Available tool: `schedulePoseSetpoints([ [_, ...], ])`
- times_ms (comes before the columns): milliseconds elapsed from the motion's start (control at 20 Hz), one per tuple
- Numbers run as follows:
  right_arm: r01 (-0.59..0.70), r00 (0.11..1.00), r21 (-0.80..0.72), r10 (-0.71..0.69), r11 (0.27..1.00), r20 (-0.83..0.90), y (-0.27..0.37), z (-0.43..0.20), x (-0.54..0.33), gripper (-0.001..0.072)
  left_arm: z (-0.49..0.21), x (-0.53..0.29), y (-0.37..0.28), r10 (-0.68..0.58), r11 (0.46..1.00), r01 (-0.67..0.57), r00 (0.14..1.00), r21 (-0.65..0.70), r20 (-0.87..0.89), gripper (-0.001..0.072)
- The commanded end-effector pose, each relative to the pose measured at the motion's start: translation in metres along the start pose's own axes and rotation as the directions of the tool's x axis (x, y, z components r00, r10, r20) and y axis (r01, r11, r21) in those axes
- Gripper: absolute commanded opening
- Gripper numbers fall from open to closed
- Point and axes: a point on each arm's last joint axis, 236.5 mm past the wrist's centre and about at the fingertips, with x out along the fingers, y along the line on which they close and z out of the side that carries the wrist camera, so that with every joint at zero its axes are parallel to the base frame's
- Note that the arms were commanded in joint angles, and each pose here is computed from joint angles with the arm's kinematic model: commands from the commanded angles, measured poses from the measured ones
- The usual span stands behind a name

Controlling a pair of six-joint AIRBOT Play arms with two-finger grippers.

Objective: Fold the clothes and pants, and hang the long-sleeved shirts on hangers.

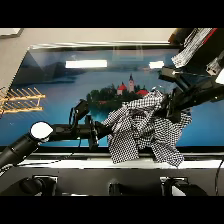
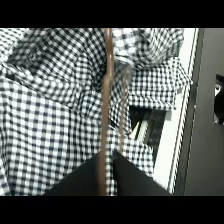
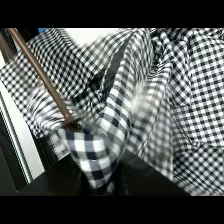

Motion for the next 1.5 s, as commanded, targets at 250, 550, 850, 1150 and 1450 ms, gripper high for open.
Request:
schedulePoseSetpoints([
  [250,0.094,0.996,-0.047,-0.094,0.994,-0.003,0.008,0.001,-0.023,0.0022,0.014,-0.011,0.051,0.194,0.952,-0.172,0.979,-0.252,0.062,0.0618],
  [550,0.280,0.959,0.016,-0.280,0.960,0.045,-0.003,0.011,-0.052,0.0022,0.005,-0.060,0.134,0.401,0.640,-0.221,0.913,-0.736,0.075,0.0619],
  [850,0.370,0.913,0.163,-0.391,0.915,0.118,-0.007,0.027,-0.074,0.0023,-0.028,-0.038,0.135,0.386,0.564,-0.233,0.922,-0.793,0.004,0.0618],
  [1150,0.343,0.923,0.220,-0.372,0.913,0.103,-0.001,0.023,-0.073,0.0023,-0.003,0.037,0.101,0.395,0.660,-0.254,0.918,-0.707,0.039,0.0618],
  [1450,0.351,0.921,0.220,-0.378,0.910,0.094,-0.002,0.021,-0.073,0.0023,0.023,0.096,0.071,0.307,0.721,-0.196,0.950,-0.665,0.053,0.0617],
])
